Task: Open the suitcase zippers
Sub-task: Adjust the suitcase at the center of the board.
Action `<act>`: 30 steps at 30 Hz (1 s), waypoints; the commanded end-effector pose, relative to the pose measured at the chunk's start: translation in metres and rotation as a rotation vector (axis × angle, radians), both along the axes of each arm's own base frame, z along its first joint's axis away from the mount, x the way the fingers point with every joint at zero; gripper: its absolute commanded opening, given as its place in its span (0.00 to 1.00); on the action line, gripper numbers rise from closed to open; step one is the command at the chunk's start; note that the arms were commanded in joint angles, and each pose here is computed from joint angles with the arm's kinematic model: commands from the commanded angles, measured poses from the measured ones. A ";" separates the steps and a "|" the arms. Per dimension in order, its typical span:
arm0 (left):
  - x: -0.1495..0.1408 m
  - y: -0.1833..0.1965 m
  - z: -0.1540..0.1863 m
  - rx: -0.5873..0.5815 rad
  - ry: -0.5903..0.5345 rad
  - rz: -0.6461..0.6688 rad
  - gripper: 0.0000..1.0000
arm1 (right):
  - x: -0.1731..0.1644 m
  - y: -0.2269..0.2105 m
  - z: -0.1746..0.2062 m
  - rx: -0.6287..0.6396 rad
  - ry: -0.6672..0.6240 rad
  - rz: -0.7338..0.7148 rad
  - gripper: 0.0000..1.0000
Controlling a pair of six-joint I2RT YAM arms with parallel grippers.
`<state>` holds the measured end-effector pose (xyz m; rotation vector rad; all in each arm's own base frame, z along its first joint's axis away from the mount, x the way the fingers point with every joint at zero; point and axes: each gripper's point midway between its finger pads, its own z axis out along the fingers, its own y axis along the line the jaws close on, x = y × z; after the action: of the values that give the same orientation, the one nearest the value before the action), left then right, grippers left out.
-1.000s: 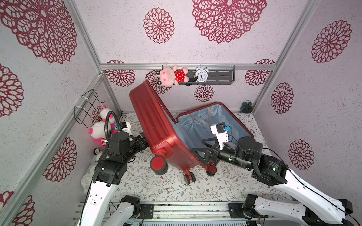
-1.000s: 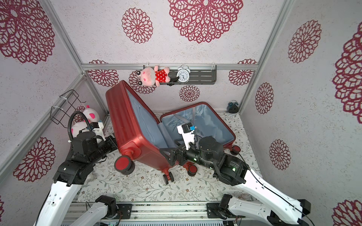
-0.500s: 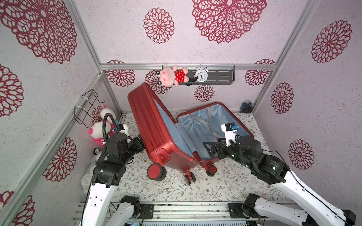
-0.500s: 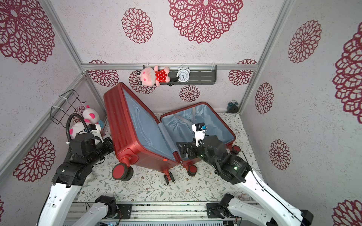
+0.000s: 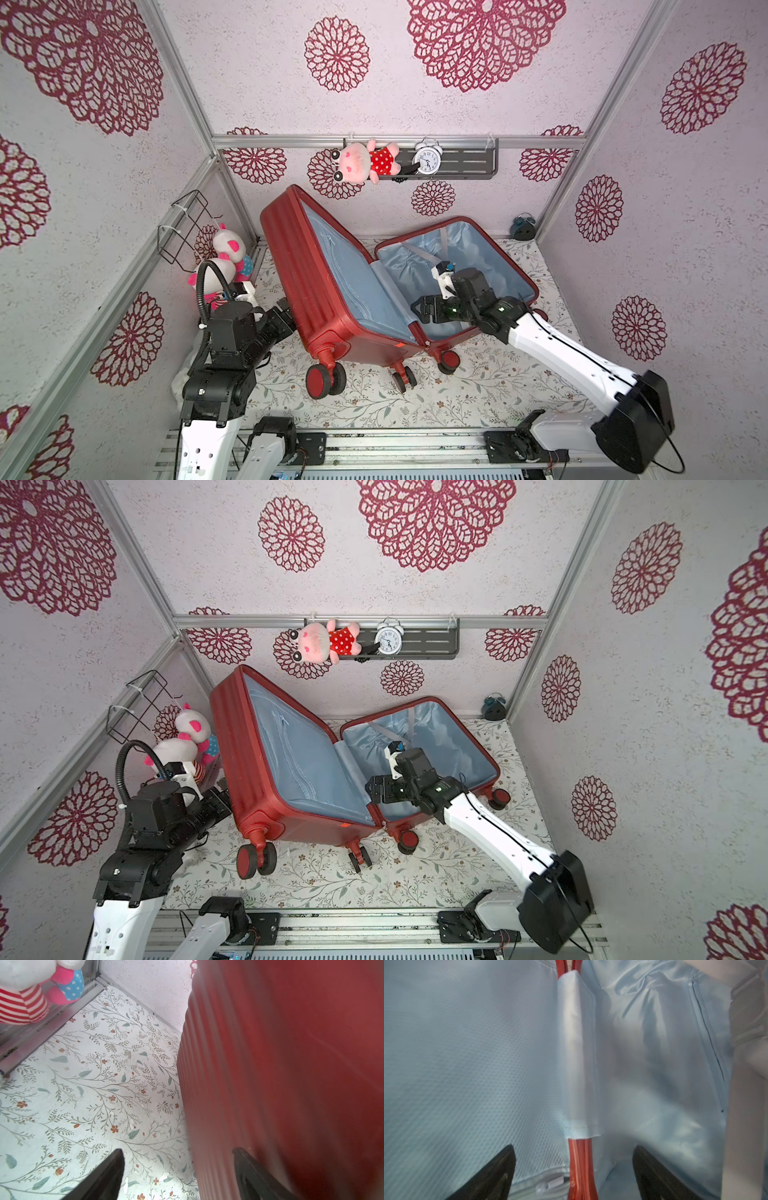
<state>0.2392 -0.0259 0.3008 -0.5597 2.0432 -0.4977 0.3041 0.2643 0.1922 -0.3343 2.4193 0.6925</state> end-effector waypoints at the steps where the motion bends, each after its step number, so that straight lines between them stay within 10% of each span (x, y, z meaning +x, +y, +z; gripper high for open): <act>1: 0.005 -0.010 0.011 -0.013 -0.038 -0.063 0.85 | 0.016 0.019 -0.008 -0.002 0.010 0.049 0.86; 10: 0.013 -0.011 0.010 -0.023 -0.032 -0.074 0.85 | 0.027 0.036 -0.093 -0.099 0.171 0.047 0.65; 20: 0.024 -0.014 0.007 -0.039 -0.025 -0.100 0.85 | 0.029 -0.012 -0.104 -0.133 0.120 -0.229 0.00; 30: 0.043 -0.018 0.006 -0.069 -0.024 -0.133 0.85 | 0.031 -0.058 -0.071 -0.076 0.021 -0.454 0.00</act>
<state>0.2654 -0.0270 0.2708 -0.5856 2.1722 -0.5297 0.3317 0.2524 0.1154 -0.1184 2.4434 0.5481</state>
